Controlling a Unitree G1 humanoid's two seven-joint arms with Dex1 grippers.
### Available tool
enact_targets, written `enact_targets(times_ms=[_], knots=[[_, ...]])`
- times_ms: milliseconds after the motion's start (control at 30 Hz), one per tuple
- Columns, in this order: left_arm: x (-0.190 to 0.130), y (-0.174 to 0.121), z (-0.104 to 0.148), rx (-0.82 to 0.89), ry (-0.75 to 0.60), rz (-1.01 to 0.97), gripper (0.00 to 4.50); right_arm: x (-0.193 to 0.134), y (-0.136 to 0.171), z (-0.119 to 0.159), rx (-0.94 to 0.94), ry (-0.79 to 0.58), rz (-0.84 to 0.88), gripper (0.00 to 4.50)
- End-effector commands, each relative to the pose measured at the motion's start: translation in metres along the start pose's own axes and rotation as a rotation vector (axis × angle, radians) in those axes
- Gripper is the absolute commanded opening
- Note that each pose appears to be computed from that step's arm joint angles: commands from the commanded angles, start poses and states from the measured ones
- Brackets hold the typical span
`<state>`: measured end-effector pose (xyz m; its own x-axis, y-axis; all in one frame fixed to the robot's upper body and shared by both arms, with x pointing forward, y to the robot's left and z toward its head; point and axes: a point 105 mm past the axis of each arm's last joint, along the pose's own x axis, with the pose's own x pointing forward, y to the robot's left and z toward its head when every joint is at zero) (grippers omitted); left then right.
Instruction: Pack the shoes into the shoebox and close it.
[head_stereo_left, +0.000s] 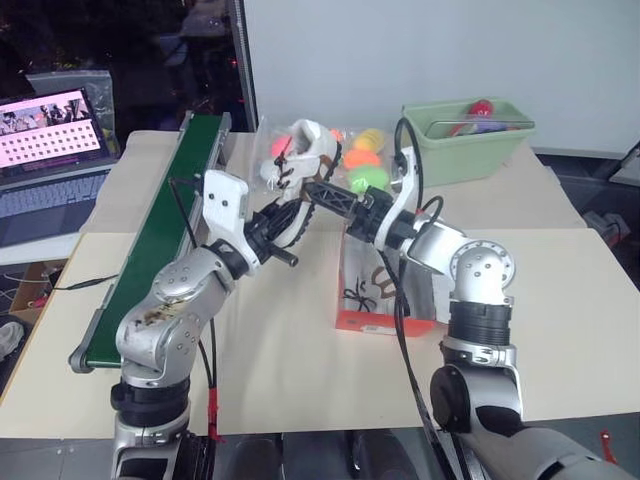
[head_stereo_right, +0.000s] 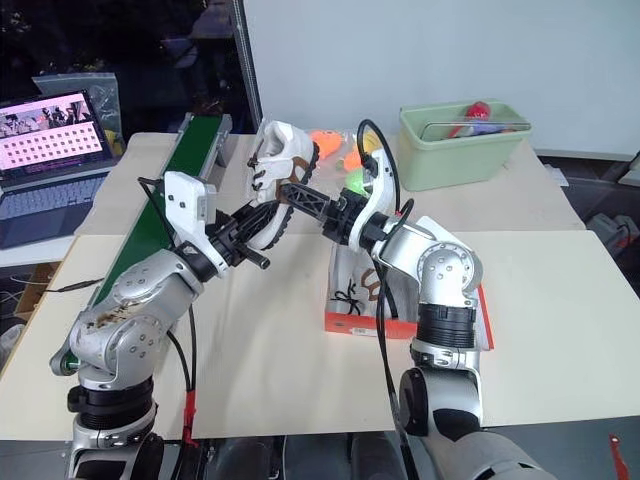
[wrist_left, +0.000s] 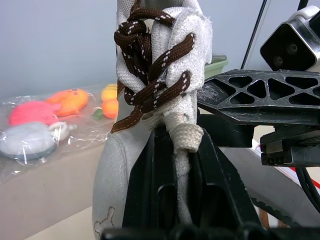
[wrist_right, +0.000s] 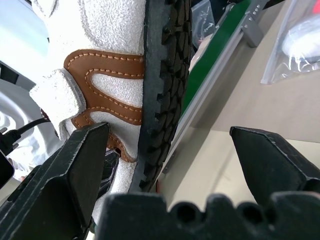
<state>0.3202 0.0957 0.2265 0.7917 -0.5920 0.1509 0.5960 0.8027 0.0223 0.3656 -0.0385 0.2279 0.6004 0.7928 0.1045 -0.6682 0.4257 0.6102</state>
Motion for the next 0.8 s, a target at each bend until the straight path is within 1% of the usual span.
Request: enact_targets(times_ms=[33, 67, 133, 267, 333, 367, 467, 533, 567, 800], knots=[[0.003, -0.027, 0.009, -0.001, -0.035, -0.134, 0.11, 0.004, 0.029, 0.021, -0.036, -0.078, 0.100, 4.50], [0.003, -0.028, 0.009, -0.002, -0.036, -0.134, 0.11, 0.004, 0.030, 0.021, -0.033, -0.078, 0.103, 4.50], [0.003, -0.027, 0.009, -0.001, -0.036, -0.133, 0.01, 0.004, 0.032, 0.020, -0.028, -0.080, 0.107, 3.99], [0.003, -0.028, 0.009, -0.003, -0.034, -0.136, 0.01, 0.005, 0.038, 0.019, -0.019, -0.085, 0.131, 2.74], [0.003, -0.028, 0.008, -0.003, -0.032, -0.137, 0.01, 0.005, 0.041, 0.018, -0.013, -0.085, 0.140, 1.96], [0.003, -0.028, 0.008, -0.004, -0.031, -0.138, 0.01, 0.005, 0.043, 0.018, -0.011, -0.084, 0.146, 1.72], [0.003, -0.028, 0.008, -0.004, -0.030, -0.138, 0.01, 0.007, 0.048, 0.016, 0.009, -0.089, 0.167, 0.71], [0.003, -0.028, 0.008, -0.005, -0.032, -0.137, 0.01, 0.007, 0.050, 0.015, 0.014, -0.088, 0.171, 0.26], [0.003, -0.029, 0.008, -0.006, -0.032, -0.138, 0.01, 0.007, 0.051, 0.014, 0.017, -0.088, 0.172, 0.19], [0.003, -0.029, 0.006, 0.006, -0.013, -0.137, 0.01, 0.008, 0.055, 0.009, 0.014, -0.073, 0.174, 0.18]])
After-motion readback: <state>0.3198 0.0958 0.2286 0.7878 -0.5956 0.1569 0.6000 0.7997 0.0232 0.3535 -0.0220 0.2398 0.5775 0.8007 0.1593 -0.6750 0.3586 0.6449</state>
